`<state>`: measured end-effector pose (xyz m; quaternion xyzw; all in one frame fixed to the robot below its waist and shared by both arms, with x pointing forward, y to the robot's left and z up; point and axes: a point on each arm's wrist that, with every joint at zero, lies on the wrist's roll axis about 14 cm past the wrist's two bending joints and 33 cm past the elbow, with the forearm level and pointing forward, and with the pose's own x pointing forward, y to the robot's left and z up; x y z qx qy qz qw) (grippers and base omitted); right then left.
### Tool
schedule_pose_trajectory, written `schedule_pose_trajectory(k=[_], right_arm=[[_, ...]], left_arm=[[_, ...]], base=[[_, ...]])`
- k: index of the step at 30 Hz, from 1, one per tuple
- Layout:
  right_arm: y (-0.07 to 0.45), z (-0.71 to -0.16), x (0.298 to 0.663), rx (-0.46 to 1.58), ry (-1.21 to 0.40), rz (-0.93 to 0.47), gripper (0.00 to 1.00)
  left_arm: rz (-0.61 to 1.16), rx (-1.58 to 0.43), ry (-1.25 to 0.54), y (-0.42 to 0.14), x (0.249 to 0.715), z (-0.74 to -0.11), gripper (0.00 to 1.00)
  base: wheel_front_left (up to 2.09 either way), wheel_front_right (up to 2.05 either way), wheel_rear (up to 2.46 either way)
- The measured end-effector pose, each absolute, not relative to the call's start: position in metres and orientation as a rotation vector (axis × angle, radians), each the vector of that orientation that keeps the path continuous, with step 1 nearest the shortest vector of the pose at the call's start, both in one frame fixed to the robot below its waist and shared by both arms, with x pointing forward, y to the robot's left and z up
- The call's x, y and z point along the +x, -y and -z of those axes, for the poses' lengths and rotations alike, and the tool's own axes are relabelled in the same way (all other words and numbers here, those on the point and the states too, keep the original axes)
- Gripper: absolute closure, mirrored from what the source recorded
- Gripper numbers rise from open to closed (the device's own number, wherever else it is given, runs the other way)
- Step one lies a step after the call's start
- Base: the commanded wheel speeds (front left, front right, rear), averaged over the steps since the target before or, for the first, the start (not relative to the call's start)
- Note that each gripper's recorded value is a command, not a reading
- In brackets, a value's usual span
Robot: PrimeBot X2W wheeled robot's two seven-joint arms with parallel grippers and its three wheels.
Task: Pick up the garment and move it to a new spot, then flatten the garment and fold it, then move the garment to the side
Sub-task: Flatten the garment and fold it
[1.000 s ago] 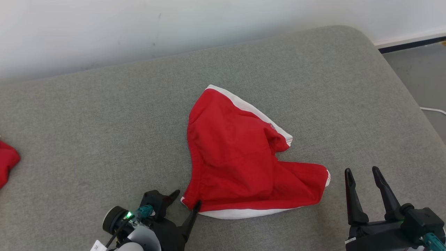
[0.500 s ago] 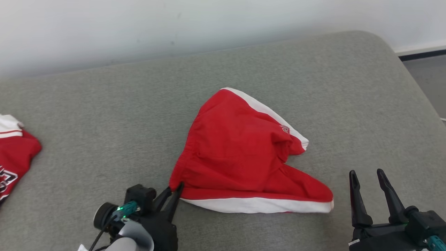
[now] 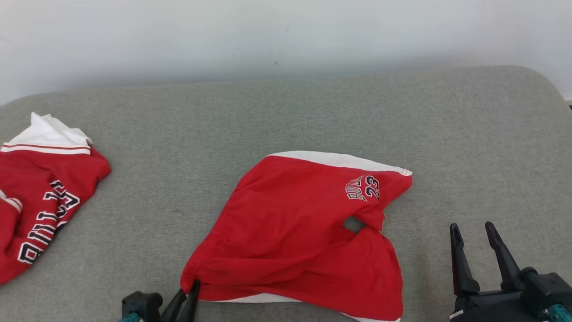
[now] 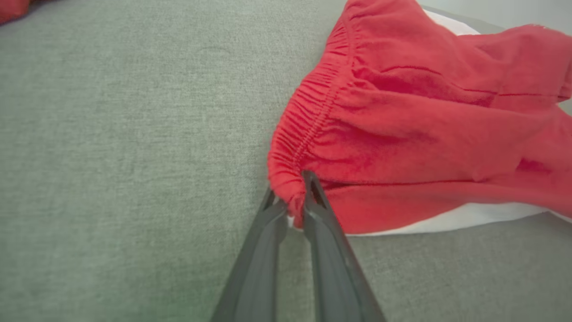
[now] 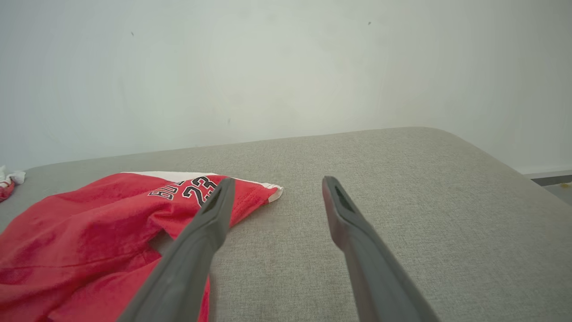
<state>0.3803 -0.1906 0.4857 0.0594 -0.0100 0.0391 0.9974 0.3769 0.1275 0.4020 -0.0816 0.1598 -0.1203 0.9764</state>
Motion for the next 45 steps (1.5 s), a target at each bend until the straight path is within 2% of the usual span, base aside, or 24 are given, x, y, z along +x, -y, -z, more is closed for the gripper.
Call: schedule_pose_trajectory(k=[3,4,5,10,14,21,32,41,45], right_arm=[[0.188,-0.485,0.38,0.12,0.018,-0.086,0.0],[0.187,-0.485,0.38,0.12,0.018,-0.089,0.0],[0.186,-0.485,0.379,0.121,0.018,-0.092,0.0],[0.183,-0.489,0.377,0.12,0.029,-0.1,0.0],[0.183,-0.493,0.374,0.118,0.04,-0.105,0.0],[0.181,-0.498,0.367,0.117,0.052,-0.111,0.0],[0.179,-0.5,0.361,0.122,0.057,-0.117,0.0],[0.177,-0.49,0.358,0.124,0.027,-0.122,0.0],[0.167,-0.478,0.358,0.108,-0.017,-0.166,0.0]], left_arm=[[0.221,-0.174,-0.319,-0.132,0.37,-0.403,1.0],[0.215,-0.175,-0.311,-0.133,0.37,-0.405,0.69],[0.21,-0.176,-0.298,-0.134,0.37,-0.408,0.0],[0.196,-0.172,-0.187,-0.134,0.38,-0.439,0.0],[0.152,-0.162,-0.034,-0.146,0.39,-0.484,0.0],[0.065,-0.128,0.117,-0.174,0.378,-0.525,0.0],[-0.046,-0.077,0.156,-0.21,0.349,-0.531,0.0],[-0.052,-0.079,0.144,-0.21,0.341,-0.525,0.0],[-0.054,-0.083,0.139,-0.21,0.34,-0.523,0.0]], base=[[0.0,0.0,0.0],[0.0,0.0,0.0],[0.0,0.0,0.0],[0.0,0.0,0.0],[0.0,0.0,0.0],[0.0,0.0,0.0],[0.0,0.0,0.0],[0.0,0.0,0.0],[0.0,0.0,0.0]])
